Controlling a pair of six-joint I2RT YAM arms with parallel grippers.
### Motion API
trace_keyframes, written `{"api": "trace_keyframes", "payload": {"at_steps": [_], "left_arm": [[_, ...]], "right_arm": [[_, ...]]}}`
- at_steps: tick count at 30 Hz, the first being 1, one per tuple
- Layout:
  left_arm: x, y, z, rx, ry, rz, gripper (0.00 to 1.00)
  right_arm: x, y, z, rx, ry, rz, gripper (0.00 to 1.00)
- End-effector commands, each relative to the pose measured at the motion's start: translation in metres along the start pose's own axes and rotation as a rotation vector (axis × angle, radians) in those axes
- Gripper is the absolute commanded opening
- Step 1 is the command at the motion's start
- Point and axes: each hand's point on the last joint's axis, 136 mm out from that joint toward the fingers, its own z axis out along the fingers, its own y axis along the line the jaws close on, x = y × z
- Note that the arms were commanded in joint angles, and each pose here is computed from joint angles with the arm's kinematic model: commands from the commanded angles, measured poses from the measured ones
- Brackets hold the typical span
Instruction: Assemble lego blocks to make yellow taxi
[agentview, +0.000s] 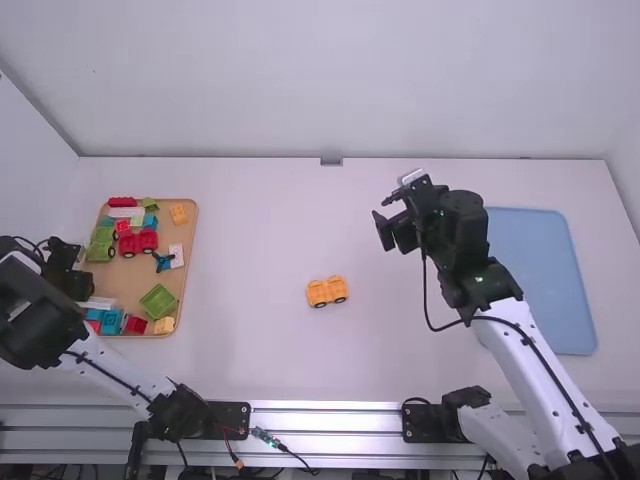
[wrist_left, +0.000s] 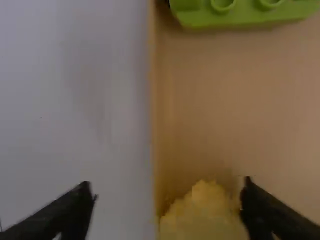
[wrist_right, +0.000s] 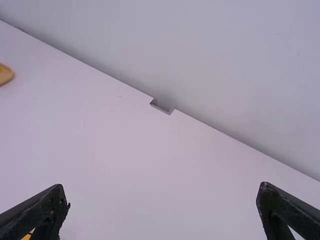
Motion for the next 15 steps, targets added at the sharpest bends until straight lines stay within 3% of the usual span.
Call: {"api": "trace_keyframes", "payload": {"at_steps": [1,2,8,9,15], "left_arm": [[0.006,-0.003,0.005,0.012,0.033,0.033,0.6],[0.005,-0.005,0.005,0.021,0.026,0.033,0.52],[0.002,-0.009,0.005,0.036,0.02,0.037,0.43],[0.0,-0.012,0.005,0.04,0.022,0.044,0.37],[-0.005,-0.025,0.006,0.067,0.035,0.069,0.37]], "right_arm": [[-0.02,-0.001,-0.005,0.001,-0.047,-0.008,0.99],[-0.02,-0.002,-0.005,0.003,-0.046,-0.007,0.99],[-0.02,-0.001,-0.005,0.001,-0.046,-0.008,0.99],[-0.02,-0.001,-0.005,0.0,-0.046,-0.008,0.99],[-0.02,-0.001,-0.005,0.002,-0.046,-0.007,0.99]]}}
